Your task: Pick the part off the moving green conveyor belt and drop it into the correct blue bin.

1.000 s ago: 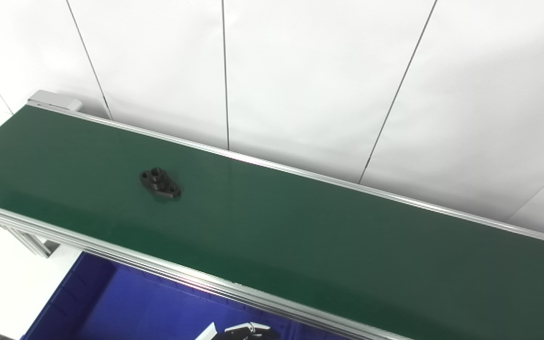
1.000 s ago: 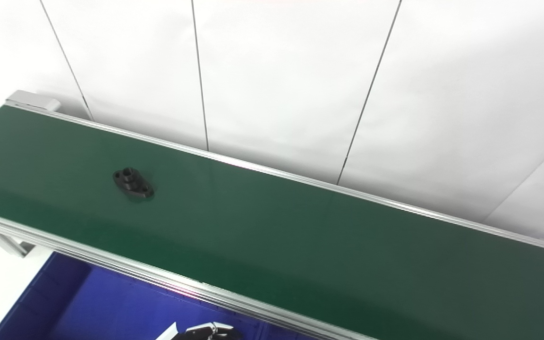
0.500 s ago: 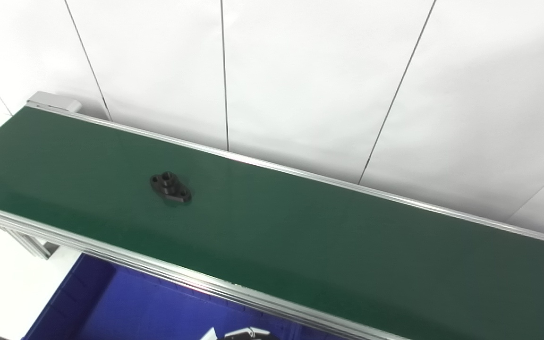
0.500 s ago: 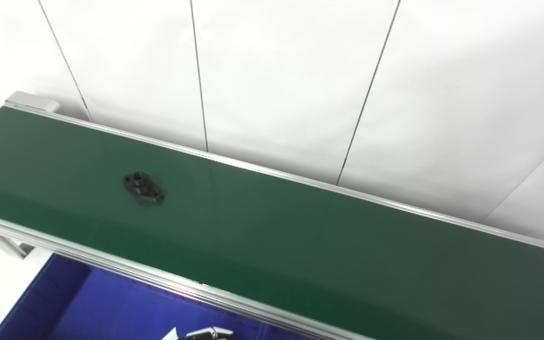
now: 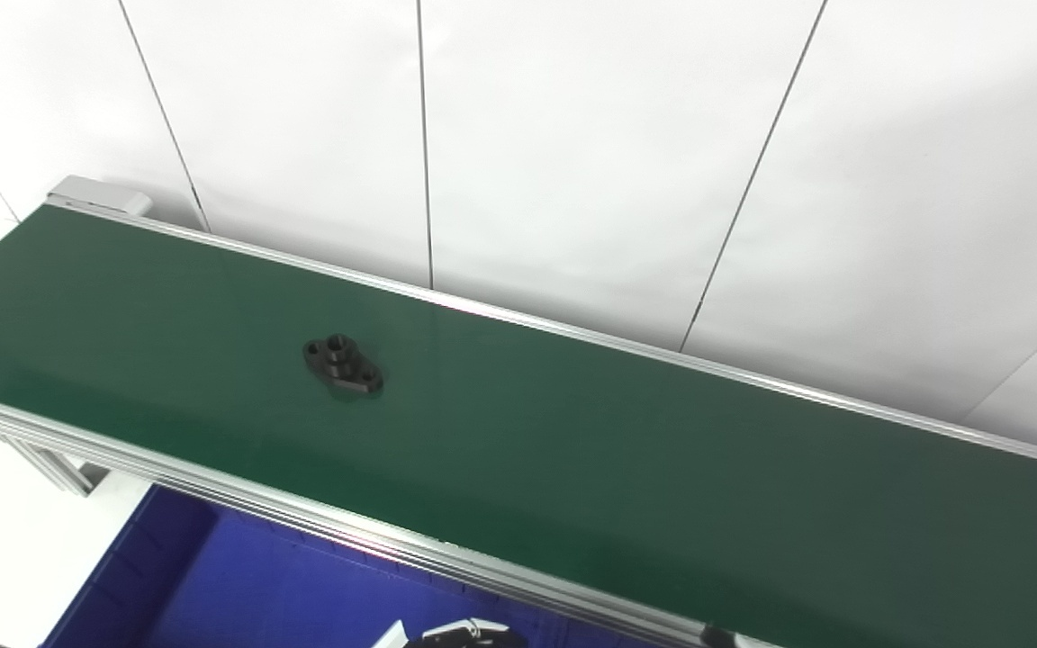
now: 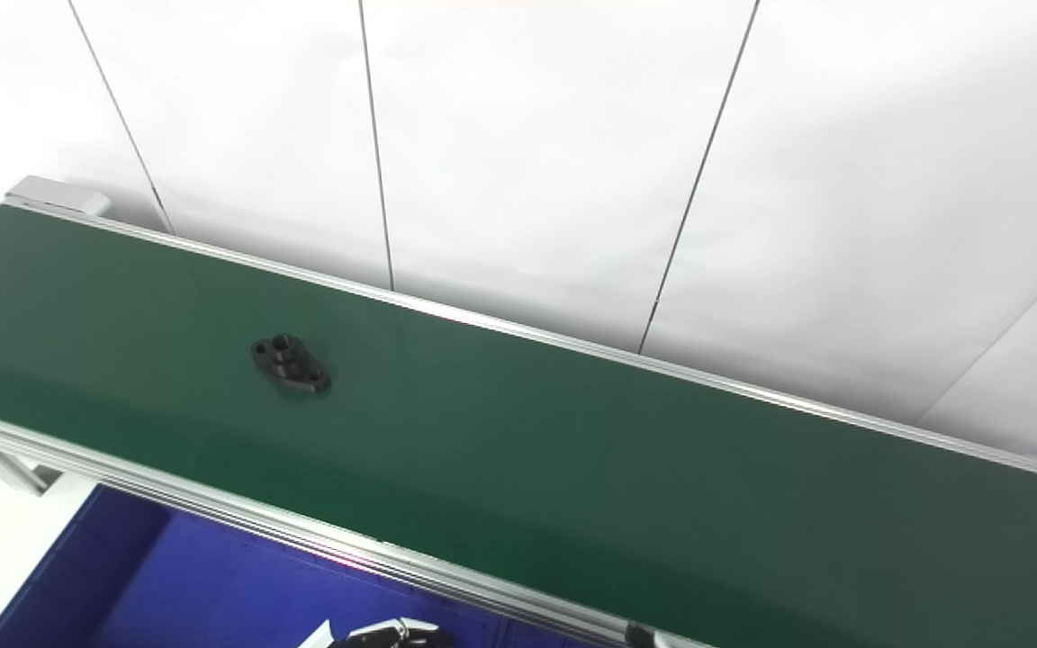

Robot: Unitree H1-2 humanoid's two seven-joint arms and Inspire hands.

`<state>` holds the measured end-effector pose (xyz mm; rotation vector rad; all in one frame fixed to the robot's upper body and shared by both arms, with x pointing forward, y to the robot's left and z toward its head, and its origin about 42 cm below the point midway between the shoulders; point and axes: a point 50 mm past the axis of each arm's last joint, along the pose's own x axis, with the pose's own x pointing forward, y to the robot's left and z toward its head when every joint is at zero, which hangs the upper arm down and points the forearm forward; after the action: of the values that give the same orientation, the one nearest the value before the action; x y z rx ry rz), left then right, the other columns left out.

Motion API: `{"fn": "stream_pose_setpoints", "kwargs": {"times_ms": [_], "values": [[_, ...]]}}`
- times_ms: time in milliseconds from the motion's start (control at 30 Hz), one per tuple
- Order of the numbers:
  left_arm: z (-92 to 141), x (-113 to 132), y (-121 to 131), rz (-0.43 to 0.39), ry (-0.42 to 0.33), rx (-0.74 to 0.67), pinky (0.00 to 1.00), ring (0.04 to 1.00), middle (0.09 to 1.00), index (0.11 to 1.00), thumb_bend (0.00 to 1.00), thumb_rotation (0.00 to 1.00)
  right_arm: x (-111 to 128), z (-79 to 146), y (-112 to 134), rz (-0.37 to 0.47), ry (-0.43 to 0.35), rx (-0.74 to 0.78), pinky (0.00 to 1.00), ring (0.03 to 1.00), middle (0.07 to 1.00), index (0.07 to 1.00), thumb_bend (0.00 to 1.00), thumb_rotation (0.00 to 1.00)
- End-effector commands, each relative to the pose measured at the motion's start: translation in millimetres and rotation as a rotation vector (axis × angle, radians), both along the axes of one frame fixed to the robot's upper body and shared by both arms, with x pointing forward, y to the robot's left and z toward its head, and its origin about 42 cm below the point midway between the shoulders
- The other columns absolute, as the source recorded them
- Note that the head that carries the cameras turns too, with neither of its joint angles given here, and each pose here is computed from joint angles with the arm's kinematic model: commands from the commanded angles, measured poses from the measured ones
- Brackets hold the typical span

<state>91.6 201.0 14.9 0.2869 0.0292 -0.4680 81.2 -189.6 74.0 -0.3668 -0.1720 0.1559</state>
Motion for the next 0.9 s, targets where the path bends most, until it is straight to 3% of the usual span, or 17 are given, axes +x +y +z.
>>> {"fn": "stream_pose_setpoints", "kwargs": {"times_ms": [0,300,567,667,867], "values": [[10,4,5,-0.005,-0.052,-0.026,0.65,0.74,0.803,0.745,0.9,0.39,11,22,3,-0.004,-0.132,0.046,0.61,0.74,0.79,0.818,0.55,0.57],[13,5,10,-0.005,-0.067,-0.016,0.64,0.749,0.811,0.752,0.89,0.41,51,59,2,-0.037,-0.294,0.042,0.57,0.682,0.733,0.791,0.63,0.59],[14,11,16,0.0,-0.064,-0.017,0.65,0.76,0.821,0.759,0.9,0.38,87,86,1,-0.046,-0.358,0.001,0.55,0.68,0.751,0.8,0.75,0.53],[14,13,17,-0.001,-0.073,-0.011,0.66,0.768,0.828,0.767,0.89,0.38,100,97,-3,-0.032,-0.297,-0.067,0.59,0.72,0.78,0.824,0.74,0.51],[15,15,18,0.001,-0.066,-0.02,0.67,0.781,0.834,0.774,0.9,0.37,121,110,-5,-0.015,-0.194,-0.181,0.66,0.76,0.822,0.861,0.66,0.33]]}}
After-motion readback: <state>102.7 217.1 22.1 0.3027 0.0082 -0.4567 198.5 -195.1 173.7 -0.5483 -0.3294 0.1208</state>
